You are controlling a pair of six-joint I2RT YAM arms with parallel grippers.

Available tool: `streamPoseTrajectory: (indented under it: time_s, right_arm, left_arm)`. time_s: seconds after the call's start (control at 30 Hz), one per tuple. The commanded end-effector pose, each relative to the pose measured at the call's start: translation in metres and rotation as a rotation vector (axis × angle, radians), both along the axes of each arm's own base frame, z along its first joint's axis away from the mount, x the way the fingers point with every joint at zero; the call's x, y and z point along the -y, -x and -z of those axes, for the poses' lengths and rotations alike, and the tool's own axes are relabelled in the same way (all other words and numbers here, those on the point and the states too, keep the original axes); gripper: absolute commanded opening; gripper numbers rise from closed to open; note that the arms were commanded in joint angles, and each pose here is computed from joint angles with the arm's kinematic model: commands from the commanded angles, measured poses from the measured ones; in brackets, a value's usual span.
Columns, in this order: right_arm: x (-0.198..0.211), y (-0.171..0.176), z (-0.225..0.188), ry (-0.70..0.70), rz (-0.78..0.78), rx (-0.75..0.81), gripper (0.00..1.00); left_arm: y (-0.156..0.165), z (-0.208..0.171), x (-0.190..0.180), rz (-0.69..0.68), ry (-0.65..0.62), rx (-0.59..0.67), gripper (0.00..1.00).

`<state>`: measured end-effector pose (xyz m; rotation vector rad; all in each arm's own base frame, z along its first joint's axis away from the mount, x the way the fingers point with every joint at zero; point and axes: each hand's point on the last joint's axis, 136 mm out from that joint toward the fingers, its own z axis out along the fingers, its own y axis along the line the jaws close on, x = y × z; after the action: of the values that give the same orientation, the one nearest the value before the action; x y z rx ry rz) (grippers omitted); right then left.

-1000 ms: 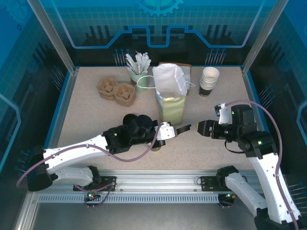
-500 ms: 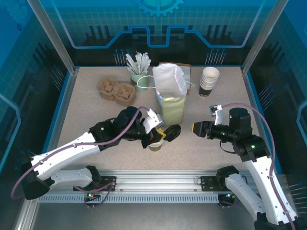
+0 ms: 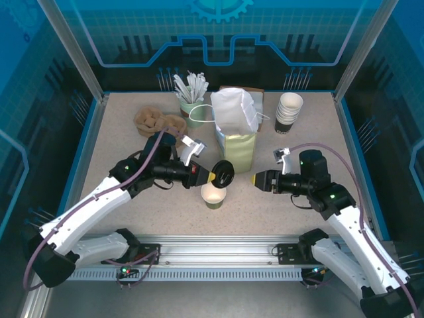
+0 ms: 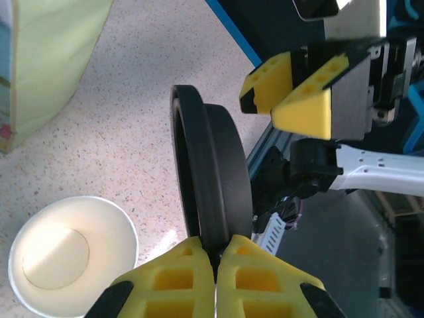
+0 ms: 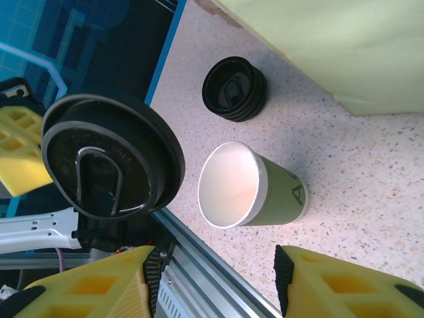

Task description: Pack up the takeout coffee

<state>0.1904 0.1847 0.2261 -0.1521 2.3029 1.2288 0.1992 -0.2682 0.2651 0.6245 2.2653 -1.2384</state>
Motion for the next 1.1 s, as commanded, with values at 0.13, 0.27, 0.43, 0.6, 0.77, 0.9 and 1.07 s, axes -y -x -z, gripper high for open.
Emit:
streamPoseTrajectory:
  time_s: [0.13, 0.27, 0.43, 0.6, 0.77, 0.9, 1.07]
  right_arm:
    - [-0.021, -0.005, 0.012, -0.016, -0.025, -0.005, 0.50]
    - [-0.031, -0.004, 0.021, -0.008, -0.043, -0.027, 0.49]
    - [-0.043, -0.003, 0.032, -0.007, -0.070, -0.050, 0.49]
    - [-0.051, -0.004, 0.043, -0.005, -0.079, -0.073, 0.49]
    - [-0.057, -0.005, 0.048, -0.013, -0.084, -0.088, 0.49]
    - [-0.060, -0.007, 0.054, -0.005, -0.073, -0.108, 0.49]
    - [-0.063, -0.010, 0.065, 0.010, -0.065, -0.153, 0.48]
  left_arm:
    - [0.003, 0.015, -0.012, -0.045, 0.074, -0.234, 0.05]
    - [0.001, 0.026, -0.017, -0.059, 0.097, -0.298, 0.02]
    - [-0.001, 0.043, -0.021, -0.076, 0.102, -0.356, 0.02]
    - [-0.001, 0.052, -0.025, -0.087, 0.115, -0.385, 0.02]
    - [-0.003, 0.061, -0.028, -0.099, 0.126, -0.416, 0.02]
    - [-0.005, 0.068, -0.030, -0.105, 0.135, -0.434, 0.02]
    - [-0.008, 0.077, -0.029, -0.106, 0.144, -0.460, 0.02]
